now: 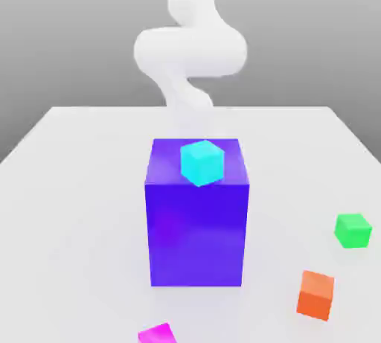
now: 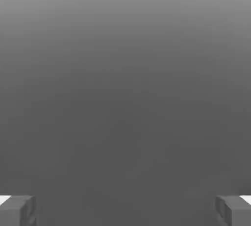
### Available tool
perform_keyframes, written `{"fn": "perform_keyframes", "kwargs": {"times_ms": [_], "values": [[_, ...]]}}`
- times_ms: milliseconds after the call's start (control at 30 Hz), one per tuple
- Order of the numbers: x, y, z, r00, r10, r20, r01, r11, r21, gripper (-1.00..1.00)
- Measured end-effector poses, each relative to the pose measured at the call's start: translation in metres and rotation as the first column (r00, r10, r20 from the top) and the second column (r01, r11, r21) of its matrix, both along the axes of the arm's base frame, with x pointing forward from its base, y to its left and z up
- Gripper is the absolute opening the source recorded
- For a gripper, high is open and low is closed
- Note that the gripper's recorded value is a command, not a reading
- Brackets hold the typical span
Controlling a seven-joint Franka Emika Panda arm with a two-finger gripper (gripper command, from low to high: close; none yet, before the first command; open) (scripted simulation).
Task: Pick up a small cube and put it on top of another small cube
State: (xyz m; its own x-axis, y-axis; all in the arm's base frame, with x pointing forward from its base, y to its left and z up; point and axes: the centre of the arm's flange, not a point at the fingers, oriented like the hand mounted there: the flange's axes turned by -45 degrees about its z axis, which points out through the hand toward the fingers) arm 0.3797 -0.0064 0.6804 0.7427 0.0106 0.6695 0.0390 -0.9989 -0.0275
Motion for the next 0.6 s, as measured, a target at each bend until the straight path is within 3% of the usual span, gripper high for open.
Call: {"fn": "perform_keyframes", "kwargs": {"times_ms": [300,600], "values": [[0.099,-0.01,-0.134,0.963,0.151,-0.224,-0.145,0.988,0.045,0.0],[0.149,-0.013,-0.287,0.874,0.241,-0.421,-0.244,0.969,0.049,0.0]]}}
